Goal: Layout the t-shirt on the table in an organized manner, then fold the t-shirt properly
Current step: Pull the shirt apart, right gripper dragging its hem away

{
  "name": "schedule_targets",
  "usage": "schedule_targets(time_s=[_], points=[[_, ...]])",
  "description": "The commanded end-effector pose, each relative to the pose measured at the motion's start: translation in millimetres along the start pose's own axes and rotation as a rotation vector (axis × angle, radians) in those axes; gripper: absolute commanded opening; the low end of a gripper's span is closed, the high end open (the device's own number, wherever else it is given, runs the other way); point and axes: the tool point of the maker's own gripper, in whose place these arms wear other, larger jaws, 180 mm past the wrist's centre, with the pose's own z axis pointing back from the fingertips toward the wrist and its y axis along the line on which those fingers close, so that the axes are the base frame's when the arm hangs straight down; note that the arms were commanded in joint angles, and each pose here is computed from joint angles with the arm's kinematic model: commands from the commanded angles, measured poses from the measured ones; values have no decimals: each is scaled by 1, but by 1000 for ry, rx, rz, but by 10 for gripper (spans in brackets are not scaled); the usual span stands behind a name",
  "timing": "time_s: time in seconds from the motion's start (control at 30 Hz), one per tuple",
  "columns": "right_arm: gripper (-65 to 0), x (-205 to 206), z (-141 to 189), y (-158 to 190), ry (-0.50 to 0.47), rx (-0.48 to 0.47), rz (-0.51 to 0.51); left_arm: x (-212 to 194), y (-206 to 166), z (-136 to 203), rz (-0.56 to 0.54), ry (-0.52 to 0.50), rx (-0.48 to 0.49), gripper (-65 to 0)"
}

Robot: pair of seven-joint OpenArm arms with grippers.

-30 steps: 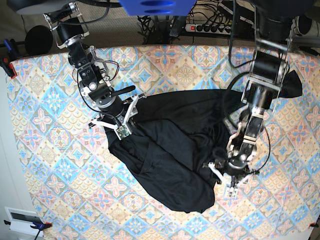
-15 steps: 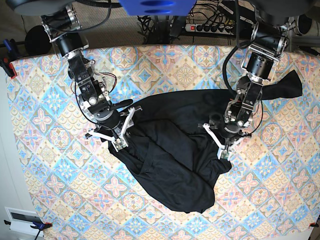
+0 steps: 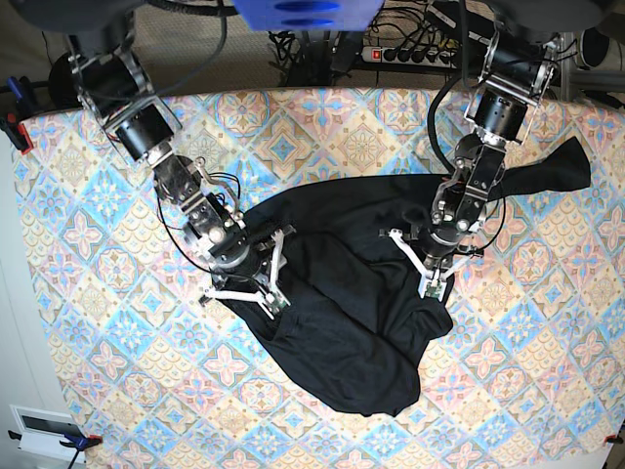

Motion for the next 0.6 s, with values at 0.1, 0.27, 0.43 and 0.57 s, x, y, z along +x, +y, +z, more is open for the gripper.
schedule_targets(time_s=[0.1,0.27,0.43,0.57], points=[[-423,40,-5,-11,-92,-18,53,-22,0,13,-18,49,-13,-642],[-423,56,-12,-1,-114,-2,83,-46,3,29,-49,68,-19,-643],[-423,69,-19,26,-120,44,121,-62,5,45,-81,81,-27,-643],[-423,81,-19,44,-140,73,119,-75,13,59,-118,94,-26,-643]])
